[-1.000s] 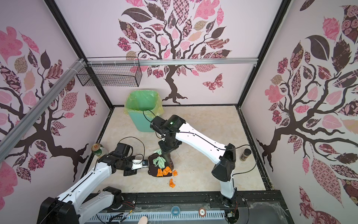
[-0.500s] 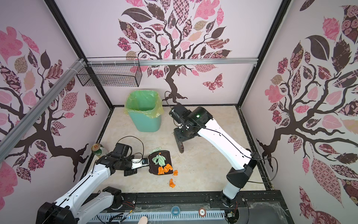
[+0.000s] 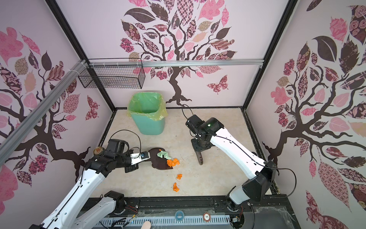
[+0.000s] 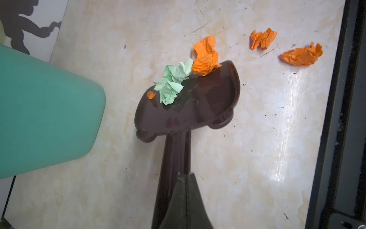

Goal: Sweep away the paper scraps from the table
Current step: 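Hold the dustpan with the left gripper while the right brush hovers near scraps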

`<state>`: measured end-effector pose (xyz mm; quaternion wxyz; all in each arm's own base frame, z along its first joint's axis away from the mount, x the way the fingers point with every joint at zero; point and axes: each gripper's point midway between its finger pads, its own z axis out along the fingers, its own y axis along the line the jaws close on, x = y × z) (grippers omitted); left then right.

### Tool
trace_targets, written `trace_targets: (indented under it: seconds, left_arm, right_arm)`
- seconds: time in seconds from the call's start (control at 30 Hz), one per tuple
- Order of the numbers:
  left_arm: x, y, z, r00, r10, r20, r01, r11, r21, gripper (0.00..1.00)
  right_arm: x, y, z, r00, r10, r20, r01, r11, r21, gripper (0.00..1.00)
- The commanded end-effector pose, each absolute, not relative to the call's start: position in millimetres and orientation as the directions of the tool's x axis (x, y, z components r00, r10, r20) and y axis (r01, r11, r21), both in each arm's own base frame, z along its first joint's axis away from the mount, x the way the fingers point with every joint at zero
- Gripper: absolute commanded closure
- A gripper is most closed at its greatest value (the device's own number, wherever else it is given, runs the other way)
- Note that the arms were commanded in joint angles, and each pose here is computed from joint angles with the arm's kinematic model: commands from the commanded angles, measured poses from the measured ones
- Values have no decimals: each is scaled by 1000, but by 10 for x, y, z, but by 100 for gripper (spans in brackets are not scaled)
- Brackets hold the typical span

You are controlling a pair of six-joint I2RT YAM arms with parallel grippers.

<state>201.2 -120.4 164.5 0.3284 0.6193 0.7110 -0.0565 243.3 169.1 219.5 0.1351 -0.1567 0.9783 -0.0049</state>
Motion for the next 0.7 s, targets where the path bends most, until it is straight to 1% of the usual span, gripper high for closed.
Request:
trace_targets:
  seconds: [0.0, 0.23, 0.4, 0.43, 0.5, 0.57, 0.63, 0.67]
  left_arm:
    - [1944, -1250, 1757, -30, 821, -569, 927, 236, 293, 100]
    - [1868, -1157, 1415, -54, 855, -516, 939, 220, 266, 100]
    - [1910, -991, 1337, -38, 891, -452, 927, 200, 317, 100]
    - [1915, -926, 1276, -38, 907, -420, 929, 187, 319, 96]
    - [1944, -795, 1140, -37, 933, -358, 934, 160, 320, 80]
    - [1982, -682, 1009, -34, 950, -311, 942, 134, 307, 68]
    - [1960, -579, 869, -25, 965, -260, 963, 93, 251, 57]
    - [1931, -554, 821, -18, 969, -248, 973, 73, 217, 53]
  right_arm:
    - [2465, 1712, 2356, -891, -299, -343, -312, 950, -17, 100]
    - [2441, 1683, 2377, -888, -302, -347, -316, 949, -18, 100]
    - [2457, 1698, 2360, -887, -314, -340, -326, 945, -24, 100]
    - [2463, 1708, 2359, -885, -318, -340, -330, 944, -22, 100]
    - [2472, 1732, 2359, -883, -320, -344, -336, 942, -14, 100]
    - [2478, 1754, 2342, -880, -326, -344, -344, 939, -10, 100]
    - [2475, 1764, 2298, -880, -337, -335, -354, 935, -10, 100]
    - [2469, 1767, 2278, -881, -340, -330, -358, 934, -9, 100]
